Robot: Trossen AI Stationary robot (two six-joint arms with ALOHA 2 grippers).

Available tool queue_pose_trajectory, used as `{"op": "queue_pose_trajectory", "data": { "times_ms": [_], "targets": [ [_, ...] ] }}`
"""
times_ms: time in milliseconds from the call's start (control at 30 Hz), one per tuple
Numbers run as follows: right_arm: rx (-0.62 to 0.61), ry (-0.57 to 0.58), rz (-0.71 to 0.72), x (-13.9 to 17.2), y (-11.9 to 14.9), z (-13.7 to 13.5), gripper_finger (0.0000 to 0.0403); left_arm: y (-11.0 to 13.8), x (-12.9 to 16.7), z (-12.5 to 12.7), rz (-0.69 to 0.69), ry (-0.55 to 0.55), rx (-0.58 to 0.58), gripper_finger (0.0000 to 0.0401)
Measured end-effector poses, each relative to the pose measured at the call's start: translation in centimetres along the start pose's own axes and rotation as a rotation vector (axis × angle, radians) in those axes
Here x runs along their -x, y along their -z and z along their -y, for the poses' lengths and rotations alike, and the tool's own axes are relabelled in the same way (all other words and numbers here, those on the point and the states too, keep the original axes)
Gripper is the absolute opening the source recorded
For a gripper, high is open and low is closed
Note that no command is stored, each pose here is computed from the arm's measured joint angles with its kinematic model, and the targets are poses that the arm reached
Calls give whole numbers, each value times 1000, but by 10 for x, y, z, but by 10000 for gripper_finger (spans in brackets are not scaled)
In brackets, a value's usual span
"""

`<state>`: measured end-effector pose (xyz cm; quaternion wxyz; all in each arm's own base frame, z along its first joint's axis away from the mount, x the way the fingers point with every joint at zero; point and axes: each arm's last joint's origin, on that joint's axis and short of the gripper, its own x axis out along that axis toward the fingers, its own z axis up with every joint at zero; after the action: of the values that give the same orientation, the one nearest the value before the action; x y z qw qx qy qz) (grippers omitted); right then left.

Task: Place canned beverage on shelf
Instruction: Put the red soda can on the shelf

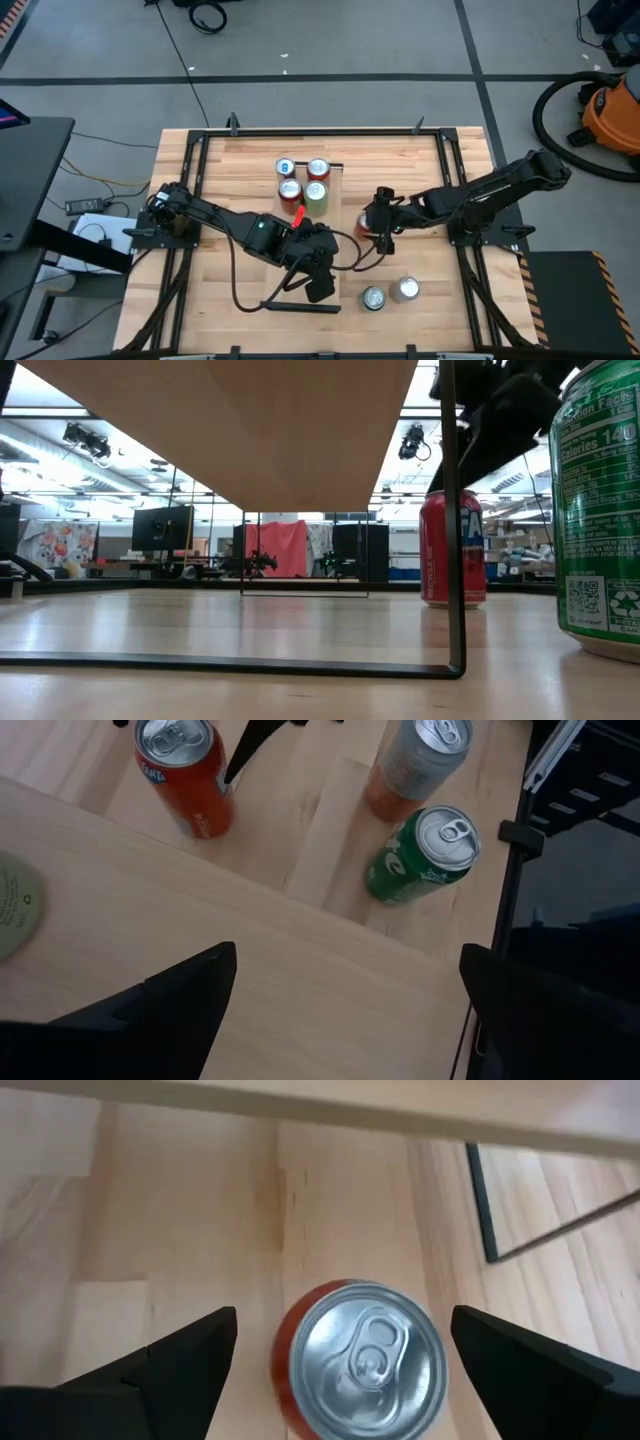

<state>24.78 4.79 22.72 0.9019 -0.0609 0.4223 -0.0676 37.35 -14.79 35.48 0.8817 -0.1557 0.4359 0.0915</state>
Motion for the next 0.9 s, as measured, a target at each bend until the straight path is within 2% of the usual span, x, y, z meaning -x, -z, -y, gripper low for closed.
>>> {"op": "queue_pose_trajectory", "data": {
  "times_ms": [167,267,433,633,900],
  "targets": [
    [59,-18,26,14,0,0,381,0,0,0,-1,1,-27,396],
    [63,-22,41,21,0,3,381,0,0,0,13,-19,-90,396],
    [103,-39,26,21,1,4,381,4,2,2,58,-115,-215,396],
    [130,-45,-31,13,-14,6,381,12,5,13,107,-174,-313,396],
    [262,-98,-183,-6,-32,9,381,44,-3,31,135,-240,-387,396]
  ]
}}
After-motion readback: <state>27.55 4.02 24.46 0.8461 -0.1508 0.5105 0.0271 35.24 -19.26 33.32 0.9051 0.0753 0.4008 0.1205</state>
